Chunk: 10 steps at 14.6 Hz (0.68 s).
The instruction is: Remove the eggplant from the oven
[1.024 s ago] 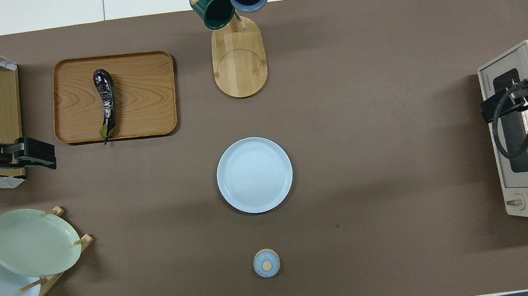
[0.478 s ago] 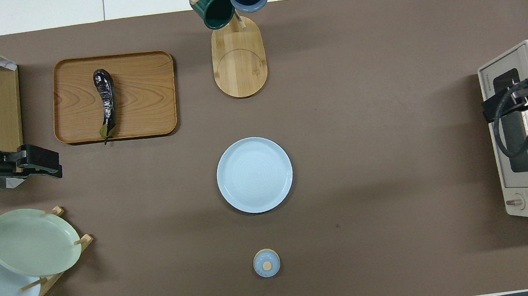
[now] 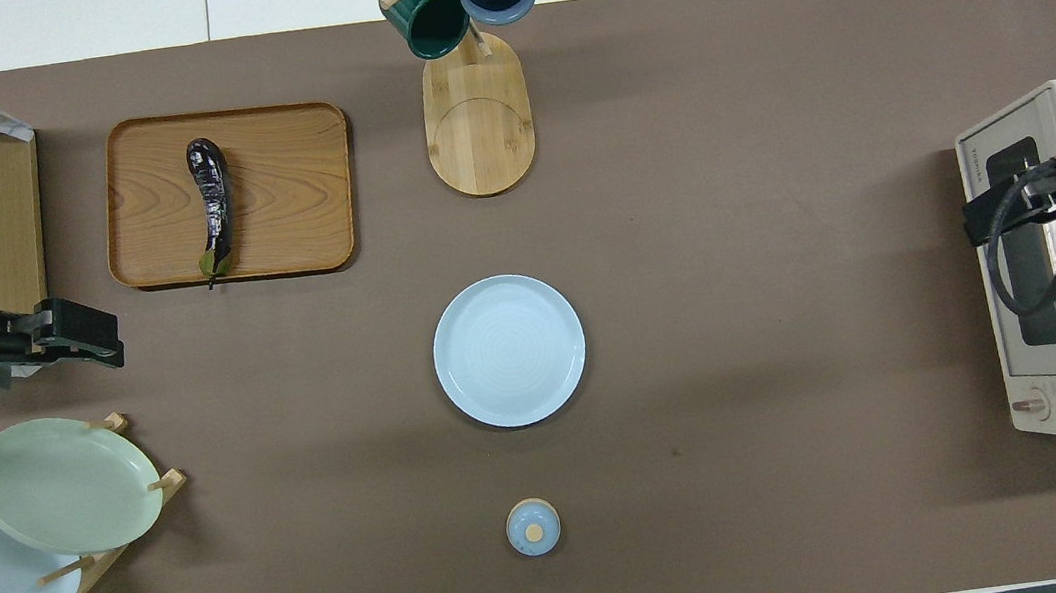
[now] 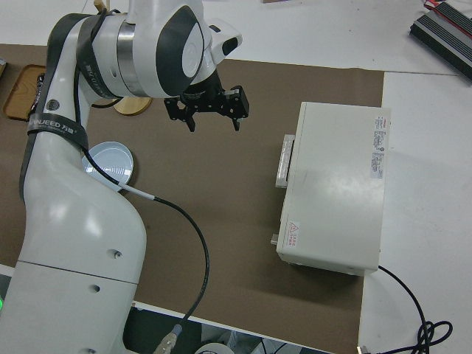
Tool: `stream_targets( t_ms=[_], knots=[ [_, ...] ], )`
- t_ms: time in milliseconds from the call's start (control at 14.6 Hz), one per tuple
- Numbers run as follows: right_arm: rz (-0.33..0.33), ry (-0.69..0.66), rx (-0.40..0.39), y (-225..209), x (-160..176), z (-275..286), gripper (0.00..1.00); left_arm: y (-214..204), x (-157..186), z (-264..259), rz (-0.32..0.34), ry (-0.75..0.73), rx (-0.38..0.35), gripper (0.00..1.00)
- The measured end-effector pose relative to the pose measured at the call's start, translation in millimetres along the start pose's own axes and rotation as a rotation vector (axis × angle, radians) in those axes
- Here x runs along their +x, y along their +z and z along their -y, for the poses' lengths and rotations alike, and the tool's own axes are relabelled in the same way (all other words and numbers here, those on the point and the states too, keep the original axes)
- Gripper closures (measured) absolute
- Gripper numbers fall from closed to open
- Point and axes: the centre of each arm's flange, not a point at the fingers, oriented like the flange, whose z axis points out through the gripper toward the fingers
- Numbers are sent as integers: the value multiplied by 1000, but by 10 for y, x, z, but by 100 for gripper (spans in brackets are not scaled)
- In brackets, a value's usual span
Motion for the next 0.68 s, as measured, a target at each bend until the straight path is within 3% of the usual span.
stream_targets(
  t_ms=[683],
  knots=[
    [-9,0,-1,-43,-28,3,0,-10,-3,-6,-2,1,-5,0]
  ],
)
